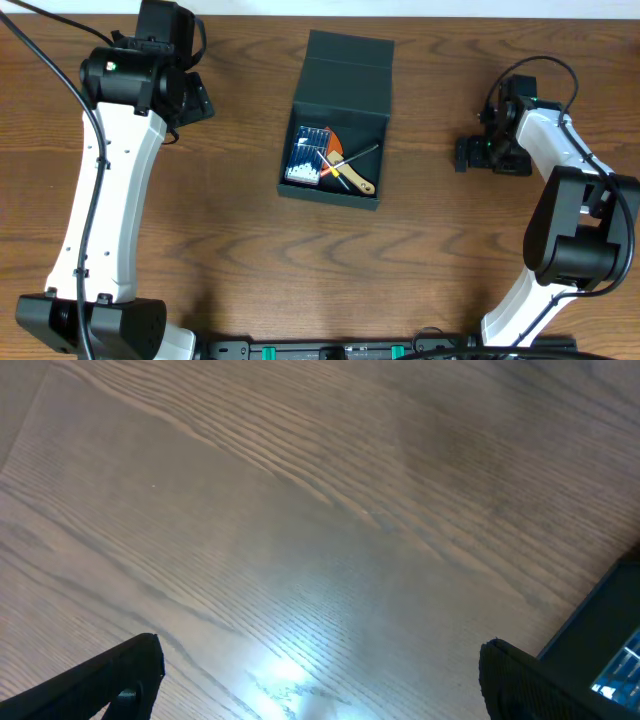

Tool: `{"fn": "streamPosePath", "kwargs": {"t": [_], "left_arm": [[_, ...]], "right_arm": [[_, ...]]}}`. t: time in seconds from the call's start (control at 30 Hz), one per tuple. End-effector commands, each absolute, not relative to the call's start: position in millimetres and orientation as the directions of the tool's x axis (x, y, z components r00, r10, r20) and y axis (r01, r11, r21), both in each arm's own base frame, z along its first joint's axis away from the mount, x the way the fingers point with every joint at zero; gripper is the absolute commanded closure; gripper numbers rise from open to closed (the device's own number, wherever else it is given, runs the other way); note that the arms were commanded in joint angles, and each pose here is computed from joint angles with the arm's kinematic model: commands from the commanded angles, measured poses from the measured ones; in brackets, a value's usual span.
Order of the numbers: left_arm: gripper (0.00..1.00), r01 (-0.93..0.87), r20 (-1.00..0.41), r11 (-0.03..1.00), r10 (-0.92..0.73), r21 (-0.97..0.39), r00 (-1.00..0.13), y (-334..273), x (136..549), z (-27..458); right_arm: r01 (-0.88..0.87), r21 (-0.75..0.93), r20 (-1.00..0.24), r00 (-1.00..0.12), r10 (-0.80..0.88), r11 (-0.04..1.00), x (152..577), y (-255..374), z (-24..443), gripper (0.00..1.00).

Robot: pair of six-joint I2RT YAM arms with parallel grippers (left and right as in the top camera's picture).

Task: Pack container
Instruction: 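Move the right gripper right and down over the red pliers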

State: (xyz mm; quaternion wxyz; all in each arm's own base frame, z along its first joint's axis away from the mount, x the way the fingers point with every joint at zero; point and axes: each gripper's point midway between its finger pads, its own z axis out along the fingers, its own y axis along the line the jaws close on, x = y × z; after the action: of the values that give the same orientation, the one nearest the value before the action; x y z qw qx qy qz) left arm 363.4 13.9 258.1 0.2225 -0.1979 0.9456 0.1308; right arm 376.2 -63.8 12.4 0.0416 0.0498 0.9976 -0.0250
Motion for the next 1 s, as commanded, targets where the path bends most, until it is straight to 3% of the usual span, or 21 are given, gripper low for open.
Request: {"fn": "streamPosePath", "kwargs": {"t": [0.0, 0.4, 0.97], "left_arm": [[0.01, -0.446, -0.475, 0.88, -0.325, 0.165, -0.818, 17, 363, 258], [0.01, -0.446, -0.474, 0.88, -0.325, 0.166, -0.818, 17, 363, 258], [0.01, -0.446, -0.475, 0.88, -0.325, 0.165, -0.818, 17, 363, 258]], "right_arm": [[0.012, -0.066, -0.103, -0.995, 0.006, 0.998, 382, -64, 13, 0.01], [-0.052, -0.095, -0.18, -0.981, -0.068, 0.994, 404, -68, 14, 0.01], [0.109, -0.083, -0.162, -0.982, 0.094, 0.991, 400, -82, -1, 0.03]]}}
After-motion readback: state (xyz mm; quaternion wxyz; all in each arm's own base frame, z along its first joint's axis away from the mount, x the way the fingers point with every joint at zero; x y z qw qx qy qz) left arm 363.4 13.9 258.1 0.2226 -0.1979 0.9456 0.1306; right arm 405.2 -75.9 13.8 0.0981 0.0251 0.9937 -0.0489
